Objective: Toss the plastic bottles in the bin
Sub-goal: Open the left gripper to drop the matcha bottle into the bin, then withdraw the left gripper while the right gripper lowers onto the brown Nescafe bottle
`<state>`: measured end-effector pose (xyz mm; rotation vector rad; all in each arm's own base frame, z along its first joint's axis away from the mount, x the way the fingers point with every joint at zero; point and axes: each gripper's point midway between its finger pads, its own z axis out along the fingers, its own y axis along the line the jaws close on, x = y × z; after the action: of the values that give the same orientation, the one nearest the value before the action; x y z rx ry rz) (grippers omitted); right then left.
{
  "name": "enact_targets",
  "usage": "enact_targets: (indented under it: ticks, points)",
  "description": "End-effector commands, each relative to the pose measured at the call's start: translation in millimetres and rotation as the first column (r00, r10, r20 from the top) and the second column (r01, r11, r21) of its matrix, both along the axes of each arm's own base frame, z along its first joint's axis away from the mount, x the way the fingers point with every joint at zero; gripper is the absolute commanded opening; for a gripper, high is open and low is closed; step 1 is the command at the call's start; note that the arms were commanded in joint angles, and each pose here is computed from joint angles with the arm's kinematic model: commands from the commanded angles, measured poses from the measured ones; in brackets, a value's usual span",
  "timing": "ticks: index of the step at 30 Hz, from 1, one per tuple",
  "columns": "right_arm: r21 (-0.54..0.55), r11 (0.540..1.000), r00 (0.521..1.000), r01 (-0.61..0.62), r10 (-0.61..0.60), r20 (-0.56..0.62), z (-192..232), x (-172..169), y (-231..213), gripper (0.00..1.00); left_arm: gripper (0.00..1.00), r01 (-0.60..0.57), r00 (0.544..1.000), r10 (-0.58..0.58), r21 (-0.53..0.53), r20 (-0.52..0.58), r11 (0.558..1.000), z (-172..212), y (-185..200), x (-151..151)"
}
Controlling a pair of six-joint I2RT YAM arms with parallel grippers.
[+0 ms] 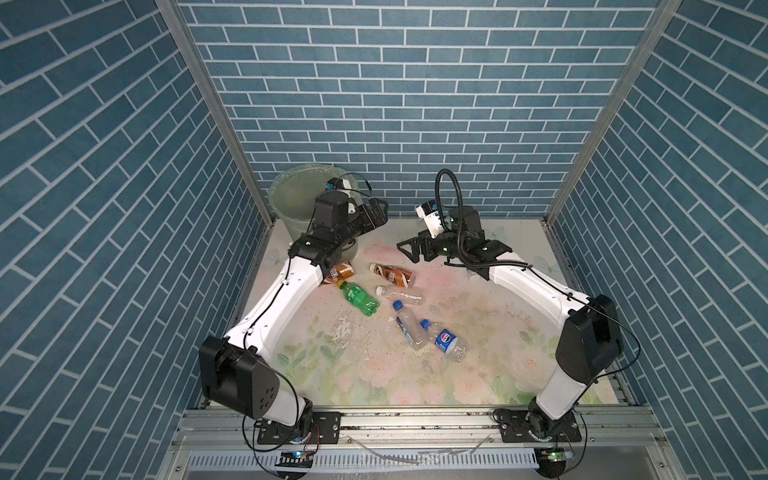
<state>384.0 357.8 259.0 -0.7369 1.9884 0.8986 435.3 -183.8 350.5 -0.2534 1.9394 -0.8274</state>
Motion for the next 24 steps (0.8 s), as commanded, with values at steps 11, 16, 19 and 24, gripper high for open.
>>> enact_targets:
  ticks: [11, 16, 19, 24]
  points:
    - [-0.084, 0.996, 0.979, 0.022, -0.039, -0.199, -111, 11, 6, 0.91, 0.99, -0.006, 0.997, 0.005, -0.009, -0.075, 1.0, -39, 9, -39]
    - [-0.132, 0.991, 0.96, -0.005, -0.032, -0.278, -141, 10, 9, 0.89, 0.99, -0.008, 0.994, 0.007, -0.015, -0.11, 1.0, -56, 8, -40]
    - [-0.145, 0.989, 0.957, -0.003, -0.039, -0.287, -152, 12, 10, 0.88, 0.99, -0.018, 0.992, 0.015, -0.024, -0.127, 1.0, -65, 8, -40]
    - [-0.198, 0.98, 0.956, -0.013, -0.046, -0.29, -167, 15, 8, 0.86, 0.99, -0.014, 0.989, 0.009, -0.029, -0.146, 0.999, -73, 4, -41]
